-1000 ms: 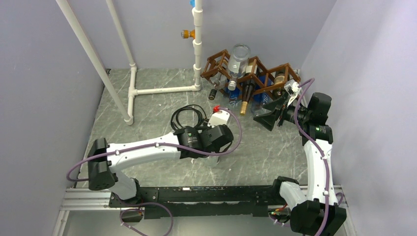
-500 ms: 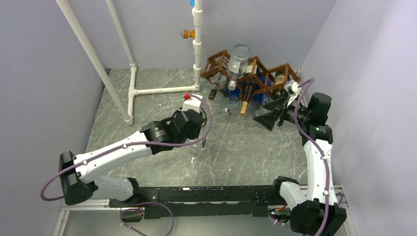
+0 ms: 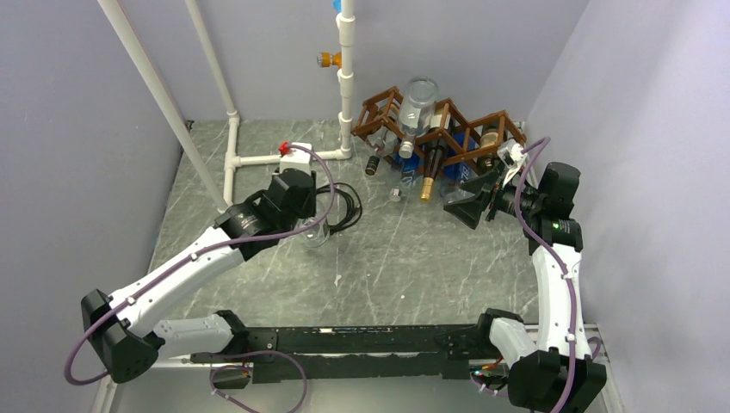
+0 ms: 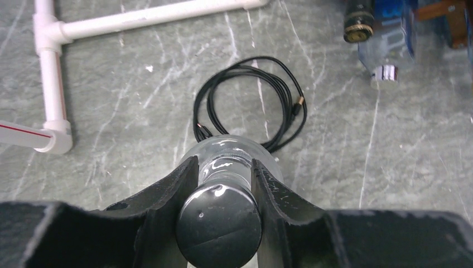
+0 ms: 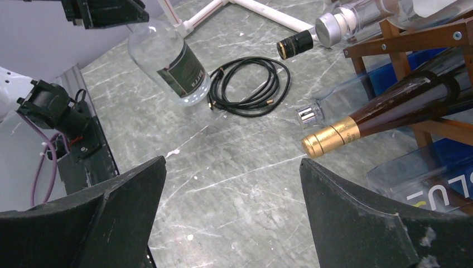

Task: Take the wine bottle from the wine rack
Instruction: Place the wine bottle at the center of the board.

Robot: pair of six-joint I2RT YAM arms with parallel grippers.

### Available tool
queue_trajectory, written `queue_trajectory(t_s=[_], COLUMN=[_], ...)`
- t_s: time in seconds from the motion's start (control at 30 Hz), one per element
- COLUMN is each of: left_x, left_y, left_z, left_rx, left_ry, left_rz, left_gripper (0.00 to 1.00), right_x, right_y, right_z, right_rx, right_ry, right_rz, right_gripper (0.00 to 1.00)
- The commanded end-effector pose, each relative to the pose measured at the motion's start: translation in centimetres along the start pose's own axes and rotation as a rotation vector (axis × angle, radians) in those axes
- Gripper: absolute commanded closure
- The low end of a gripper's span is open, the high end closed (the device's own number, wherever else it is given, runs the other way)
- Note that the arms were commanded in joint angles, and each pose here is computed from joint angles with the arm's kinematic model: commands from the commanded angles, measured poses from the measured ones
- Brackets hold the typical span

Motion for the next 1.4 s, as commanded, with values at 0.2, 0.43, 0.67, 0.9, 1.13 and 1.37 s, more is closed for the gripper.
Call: queue_trajectory(t_s=[0.2, 0.43, 0.67, 0.9, 1.13, 1.37], left_x=[0.7, -0.9, -2.6, -4.6, -6.8, -9.3], left_y=[7.1, 7.9, 8.9, 9.5, 9.8, 9.9], left_z=[3.6, 5.9, 7.9, 9.5, 10.8, 12.0], left_rx=[0.163, 0.196, 0.206, 0.206, 0.183, 0.166], left_ry=[0.085, 0.16, 0.212, 0.235, 0.262, 0.284], left_rz=[-0.327, -0.355, -0.366, -0.366, -0.383, -0.385], left_gripper=[1.0, 1.0, 1.0, 1.0, 1.0, 1.0], right_x=[0.2, 0.2, 0.2, 0.2, 0.1, 0.1], right_y=[0.4, 0.4, 0.5, 0.5, 0.5, 0.4], right_z=[0.0, 0.0, 0.1, 0.0, 0.0, 0.0], right_rx=[0.057, 0.061, 0.064, 0.067, 0.07, 0.071], right_ry=[-0.011, -0.013, -0.014, -0.017, -0.021, -0.025], right_rz=[-0.015, -0.014, -0.013, -0.01, -0.007, -0.003], right_gripper=[0.07, 0.07, 0.07, 0.07, 0.07, 0.07])
Point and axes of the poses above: each gripper's point midway between its finger pads, its own x axis back along the fingers, its own z axis along the line the jaws close on, y = z × x, the point moved 8 cm from there along x, back along the fingers, and after that the axes turned 1 degree about -x, right-handed, at the moved point
